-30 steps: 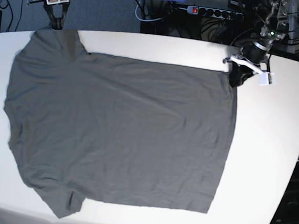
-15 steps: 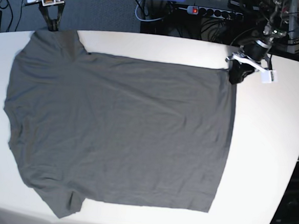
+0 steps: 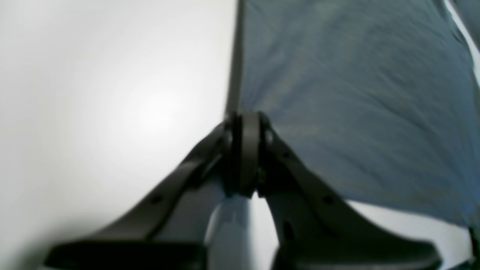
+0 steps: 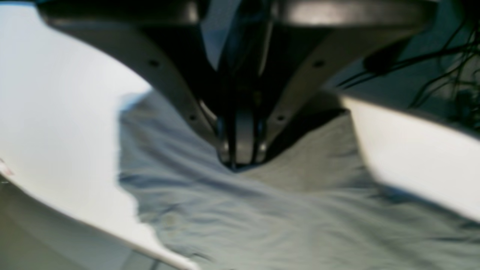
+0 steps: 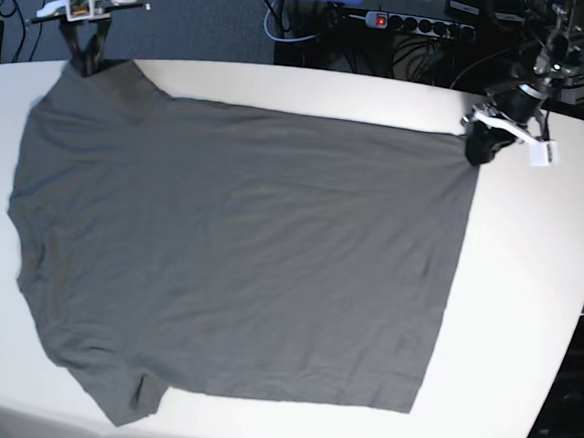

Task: Fold the T-shirt properly
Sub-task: 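Lift the shirt edge with both grippers, pulling it taut between them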

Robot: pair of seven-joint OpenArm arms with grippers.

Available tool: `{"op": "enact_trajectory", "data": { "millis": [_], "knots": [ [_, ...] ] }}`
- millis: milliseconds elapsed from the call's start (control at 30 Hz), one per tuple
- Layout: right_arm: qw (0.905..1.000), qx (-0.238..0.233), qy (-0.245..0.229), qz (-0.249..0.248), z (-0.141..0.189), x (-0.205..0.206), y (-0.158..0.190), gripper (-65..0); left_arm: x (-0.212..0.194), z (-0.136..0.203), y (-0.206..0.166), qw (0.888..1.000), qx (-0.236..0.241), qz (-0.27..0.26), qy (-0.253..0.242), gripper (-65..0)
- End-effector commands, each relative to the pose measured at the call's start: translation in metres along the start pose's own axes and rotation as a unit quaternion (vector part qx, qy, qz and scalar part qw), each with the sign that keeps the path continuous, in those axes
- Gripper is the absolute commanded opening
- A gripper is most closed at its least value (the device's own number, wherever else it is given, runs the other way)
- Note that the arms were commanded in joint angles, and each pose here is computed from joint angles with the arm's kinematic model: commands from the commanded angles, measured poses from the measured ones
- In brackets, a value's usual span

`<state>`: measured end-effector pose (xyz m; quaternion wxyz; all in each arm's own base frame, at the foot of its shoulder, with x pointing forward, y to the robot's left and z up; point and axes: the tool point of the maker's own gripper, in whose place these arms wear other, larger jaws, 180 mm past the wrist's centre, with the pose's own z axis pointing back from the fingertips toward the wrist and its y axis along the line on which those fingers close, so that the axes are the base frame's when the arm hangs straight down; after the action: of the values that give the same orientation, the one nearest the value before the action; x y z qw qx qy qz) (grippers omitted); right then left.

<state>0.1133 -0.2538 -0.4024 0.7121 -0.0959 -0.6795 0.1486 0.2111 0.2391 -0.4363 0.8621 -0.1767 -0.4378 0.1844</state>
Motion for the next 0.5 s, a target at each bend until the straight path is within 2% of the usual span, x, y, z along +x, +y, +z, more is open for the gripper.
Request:
{"op": "enact_trajectory", "data": {
  "millis": [0, 333, 467],
  "knots": [
    [0.9996, -0.004, -0.028, 0.003, -0.002, 0.013, -0.009, -64.3, 0.002, 0.004, 0.009, 1.0, 0.015, -0.008, 0.004, -62.4],
    [0.9986, -0.022, -0.048, 0.005, -0.029, 0.03, -0.033, -64.3, 0.032, 0.003, -0.016, 0.999, -0.019, -0.032, -0.026, -62.3],
    [0.998, -0.013, -0.061, 0.011, -0.041, 0.042, -0.037, -64.3, 0.043, -0.004, -0.026, 0.999, -0.03, -0.041, -0.012, -62.3]
  ]
}}
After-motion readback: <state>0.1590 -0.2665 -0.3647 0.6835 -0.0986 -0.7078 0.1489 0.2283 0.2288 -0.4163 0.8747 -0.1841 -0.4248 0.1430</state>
